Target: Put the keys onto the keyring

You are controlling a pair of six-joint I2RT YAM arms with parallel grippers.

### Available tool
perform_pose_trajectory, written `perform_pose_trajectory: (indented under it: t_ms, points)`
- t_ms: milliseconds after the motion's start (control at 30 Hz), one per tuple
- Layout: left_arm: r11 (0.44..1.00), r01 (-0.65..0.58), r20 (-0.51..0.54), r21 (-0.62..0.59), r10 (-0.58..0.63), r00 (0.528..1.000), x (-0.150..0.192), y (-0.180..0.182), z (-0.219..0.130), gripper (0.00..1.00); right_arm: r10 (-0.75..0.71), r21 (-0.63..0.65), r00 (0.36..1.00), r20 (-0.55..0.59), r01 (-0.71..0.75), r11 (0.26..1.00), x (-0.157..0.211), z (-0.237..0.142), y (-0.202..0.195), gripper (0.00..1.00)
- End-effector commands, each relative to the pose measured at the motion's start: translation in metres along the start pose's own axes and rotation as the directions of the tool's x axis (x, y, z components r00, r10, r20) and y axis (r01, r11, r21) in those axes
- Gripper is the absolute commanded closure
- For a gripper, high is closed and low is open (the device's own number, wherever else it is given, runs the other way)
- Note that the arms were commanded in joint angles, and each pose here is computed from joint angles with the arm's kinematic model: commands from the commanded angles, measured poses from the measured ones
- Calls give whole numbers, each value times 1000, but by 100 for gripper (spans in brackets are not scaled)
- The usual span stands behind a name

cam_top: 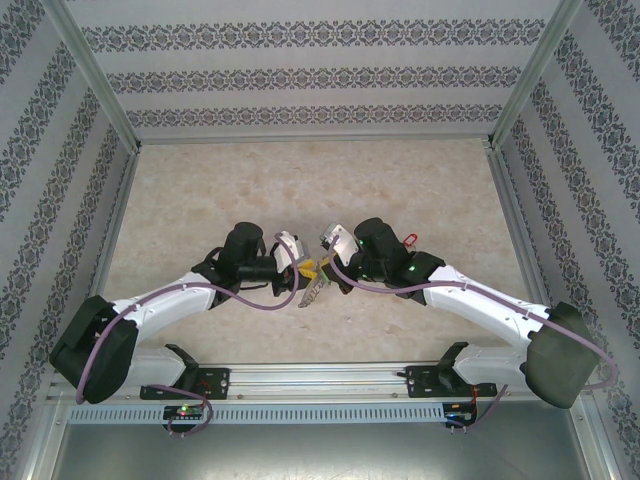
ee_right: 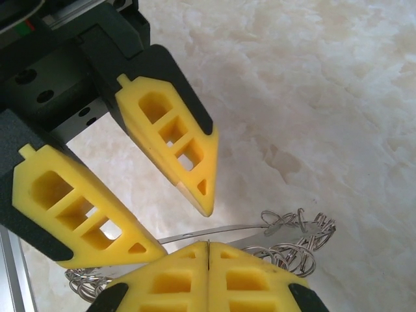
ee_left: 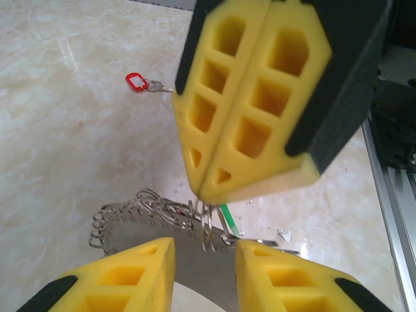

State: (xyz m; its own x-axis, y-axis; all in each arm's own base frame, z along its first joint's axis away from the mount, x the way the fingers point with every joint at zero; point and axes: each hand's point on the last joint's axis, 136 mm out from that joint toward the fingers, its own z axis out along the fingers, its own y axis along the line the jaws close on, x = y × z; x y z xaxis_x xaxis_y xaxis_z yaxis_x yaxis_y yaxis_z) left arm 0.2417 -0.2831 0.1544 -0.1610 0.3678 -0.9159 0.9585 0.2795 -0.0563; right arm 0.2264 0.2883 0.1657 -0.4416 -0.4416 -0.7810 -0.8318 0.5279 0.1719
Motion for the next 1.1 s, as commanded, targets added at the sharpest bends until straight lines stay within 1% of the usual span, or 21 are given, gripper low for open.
perform_pose_trajectory:
  t_ms: [0,300,500,567,600,733,833,900,967,1000,1033,1067]
  points:
    - [999,-25,16,28,25,1000,-11,-2,2,70,-47,-39,998,51,49,998,-20,-3,11,100]
    - [999,-15,3,52,15,1000,-8,-2,6,70,-52,-43,997,57,55,998,-21,-3,12,100]
    - [998,-10,-7,61,11,1000,-6,-2,8,77,-54,-50,997,62,57,997,-22,-3,13,100]
    - [998,-11,-12,67,12,1000,-6,-2,9,83,-54,-52,997,64,57,997,-23,-3,13,100]
    - [998,-12,-15,69,13,1000,-6,-2,9,84,-56,-49,996,63,59,997,-22,-3,13,100]
    - [997,-9,-32,73,11,999,-3,-2,10,87,-56,-49,996,65,59,997,-23,-3,13,100]
    - [997,-12,-31,70,14,999,-3,-3,9,85,-56,-50,996,66,59,997,-23,-3,13,100]
    - [998,-13,-30,67,15,999,-3,-3,8,85,-55,-47,996,63,58,997,-21,-3,12,100]
    - [998,-11,-43,56,13,999,0,-2,8,93,-56,-46,996,64,59,997,-22,-3,12,100]
    - [999,-13,-52,49,15,999,2,-1,7,93,-55,-49,996,64,59,997,-22,-3,13,100]
    - [999,-15,-56,46,17,998,3,-1,6,92,-56,-49,996,64,59,997,-22,-3,13,100]
    - [999,-20,-51,39,22,998,2,-1,5,88,-57,-48,996,65,60,997,-22,-3,13,100]
